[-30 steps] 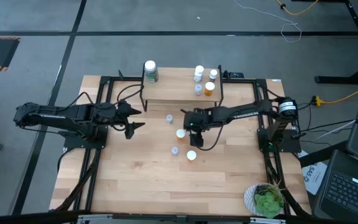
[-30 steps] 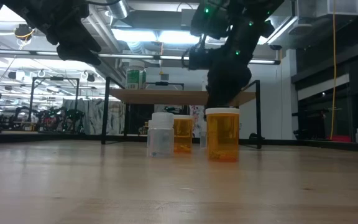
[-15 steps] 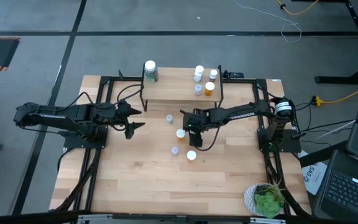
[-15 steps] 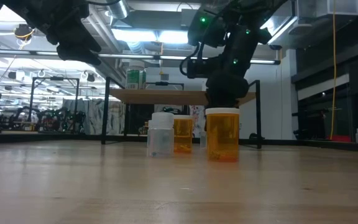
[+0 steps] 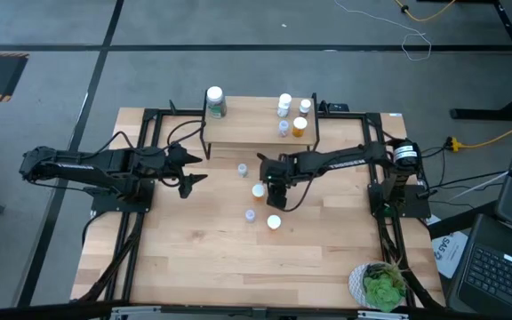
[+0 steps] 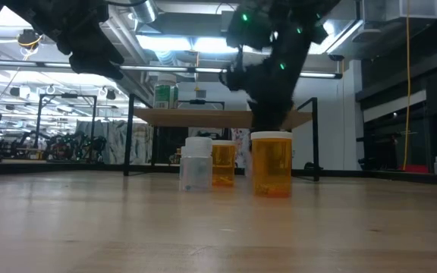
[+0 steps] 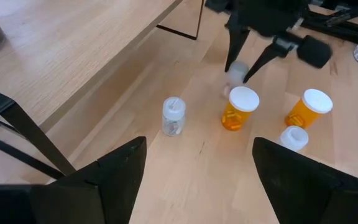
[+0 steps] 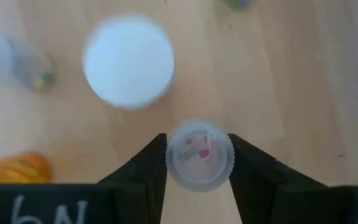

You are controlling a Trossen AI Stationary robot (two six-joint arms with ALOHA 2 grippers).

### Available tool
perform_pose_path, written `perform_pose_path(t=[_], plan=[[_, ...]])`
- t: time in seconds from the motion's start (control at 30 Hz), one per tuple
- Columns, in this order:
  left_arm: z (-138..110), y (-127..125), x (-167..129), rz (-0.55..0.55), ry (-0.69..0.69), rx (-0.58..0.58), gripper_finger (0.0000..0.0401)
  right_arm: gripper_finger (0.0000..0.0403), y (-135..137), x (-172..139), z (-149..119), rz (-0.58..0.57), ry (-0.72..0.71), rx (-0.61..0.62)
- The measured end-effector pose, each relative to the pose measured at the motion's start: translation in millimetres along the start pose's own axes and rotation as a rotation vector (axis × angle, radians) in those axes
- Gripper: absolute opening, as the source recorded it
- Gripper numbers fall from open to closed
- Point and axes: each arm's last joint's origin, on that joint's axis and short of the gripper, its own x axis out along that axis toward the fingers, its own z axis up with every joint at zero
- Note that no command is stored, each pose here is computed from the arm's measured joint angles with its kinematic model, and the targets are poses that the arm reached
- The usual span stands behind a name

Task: Pick and place medicine bottles onto shelf by color
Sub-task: Put the transparent pill bottle on the shelf

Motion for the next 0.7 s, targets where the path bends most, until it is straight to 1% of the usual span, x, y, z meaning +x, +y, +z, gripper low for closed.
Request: perform_pose_path(t=[0.1, 0.2, 0.27, 0.4, 0.47, 0.53, 0.63, 0.7], plan=[[0.0, 0.0, 0.0, 0.0, 0.0, 0.0, 0.0289, 0.014, 0.5, -21.0, 16.3, -0.009, -0.002, 0.02], [0.0, 0.0, 0.0, 0.0, 0.0, 0.0, 0.0289, 0.014, -0.6, -47.0, 34.3, -0.071, -0.035, 0.007], [0.0, 0.0, 0.0, 0.0, 0.0, 0.0, 0.0289, 0.014, -3.2, -65.4, 45.4, -0.119, -0.06, -0.025], [0.0, 0.0, 0.0, 0.0, 0.0, 0.0, 0.0289, 0.014, -13.8, -103.7, 72.4, -0.186, -0.189, -0.088], [0.0, -0.1, 0.0, 0.0, 0.0, 0.0, 0.0289, 0.014, -23.3, -120.8, 84.0, -0.229, -0.252, -0.108], [0.1, -0.1, 0.0, 0.0, 0.0, 0.0, 0.0289, 0.014, -36.2, -135.9, 95.3, -0.286, -0.329, -0.095], [0.1, -0.1, 0.0, 0.0, 0.0, 0.0, 0.0289, 0.014, -61.4, -149.6, 105.1, -0.352, -0.387, -0.071], [0.1, 0.0, -0.1, 0.0, 0.0, 0.0, 0.0289, 0.014, -79.3, -153.2, 109.0, -0.38, -0.414, -0.046]])
